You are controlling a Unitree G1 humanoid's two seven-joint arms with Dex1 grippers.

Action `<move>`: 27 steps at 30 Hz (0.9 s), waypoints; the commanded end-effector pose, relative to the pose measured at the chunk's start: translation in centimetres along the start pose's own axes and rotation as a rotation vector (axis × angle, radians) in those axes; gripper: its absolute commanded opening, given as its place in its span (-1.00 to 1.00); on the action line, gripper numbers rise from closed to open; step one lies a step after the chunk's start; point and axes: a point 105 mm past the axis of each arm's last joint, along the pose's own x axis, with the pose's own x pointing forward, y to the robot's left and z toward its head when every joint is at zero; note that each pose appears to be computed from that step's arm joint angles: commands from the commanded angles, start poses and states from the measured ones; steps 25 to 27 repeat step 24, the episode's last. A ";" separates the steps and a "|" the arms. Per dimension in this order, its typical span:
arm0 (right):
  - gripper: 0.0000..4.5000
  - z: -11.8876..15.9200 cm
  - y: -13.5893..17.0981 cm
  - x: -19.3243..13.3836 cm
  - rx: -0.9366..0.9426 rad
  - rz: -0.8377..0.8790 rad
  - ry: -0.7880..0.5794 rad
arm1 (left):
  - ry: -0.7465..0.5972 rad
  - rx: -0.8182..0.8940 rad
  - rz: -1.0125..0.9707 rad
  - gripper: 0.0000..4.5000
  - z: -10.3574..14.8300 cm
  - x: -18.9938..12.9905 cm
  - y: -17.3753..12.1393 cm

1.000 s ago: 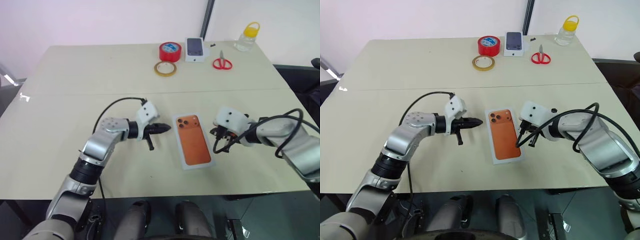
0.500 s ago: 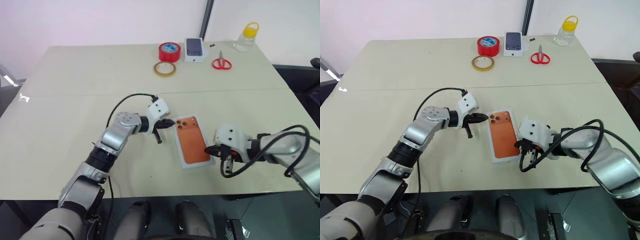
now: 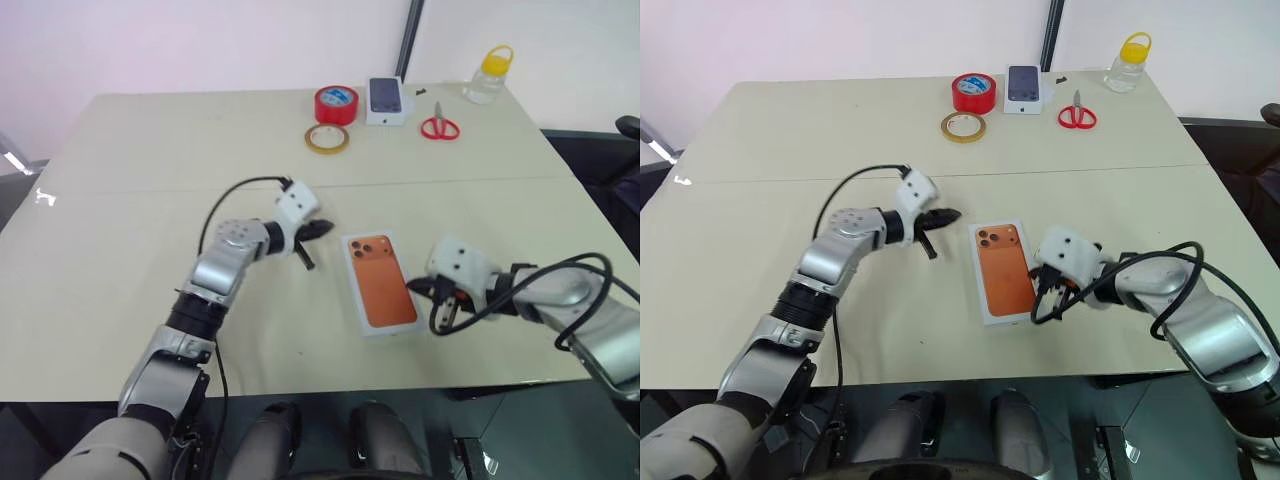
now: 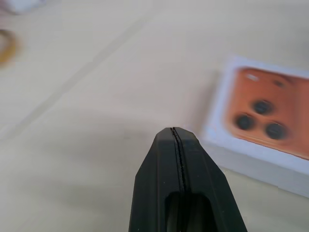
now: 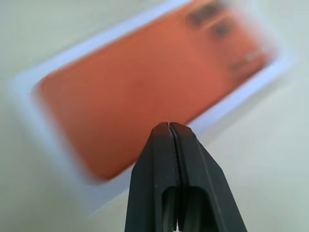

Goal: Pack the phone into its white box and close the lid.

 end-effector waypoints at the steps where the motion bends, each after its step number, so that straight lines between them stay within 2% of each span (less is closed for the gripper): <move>1: -0.99 1.2 -5.4 -0.9 0.019 -0.226 -0.070 | -0.069 -0.004 0.172 -1.00 0.9 -4.9 3.7; 3: -0.99 1.7 -7.3 -0.9 0.087 -0.270 -0.134 | -0.057 -0.008 0.258 -1.00 0.2 -7.7 5.1; 4: -0.99 1.5 -7.9 -1.1 0.104 -0.275 -0.147 | -0.056 -0.008 0.270 -1.00 0.2 -7.8 5.0; 7: -0.99 1.2 -9.9 -0.9 0.178 -0.321 -0.199 | 0.000 -0.018 0.394 -1.00 -2.0 -11.8 6.3; 11: -0.99 0.8 -11.0 -0.4 0.220 -0.318 -0.241 | 0.032 -0.052 0.488 -1.00 -3.6 -15.1 6.6; 17: -0.99 0.0 -10.1 0.1 0.219 -0.228 -0.295 | 0.061 -0.082 0.539 -1.00 -5.0 -16.3 5.8; 24: -0.99 0.1 -8.6 0.4 0.274 -0.109 -0.346 | 0.016 -0.114 0.588 -1.00 -5.2 -16.4 5.9; 27: -0.99 0.1 -8.6 0.4 0.274 -0.109 -0.346 | 0.016 -0.114 0.588 -1.00 -5.2 -16.4 5.9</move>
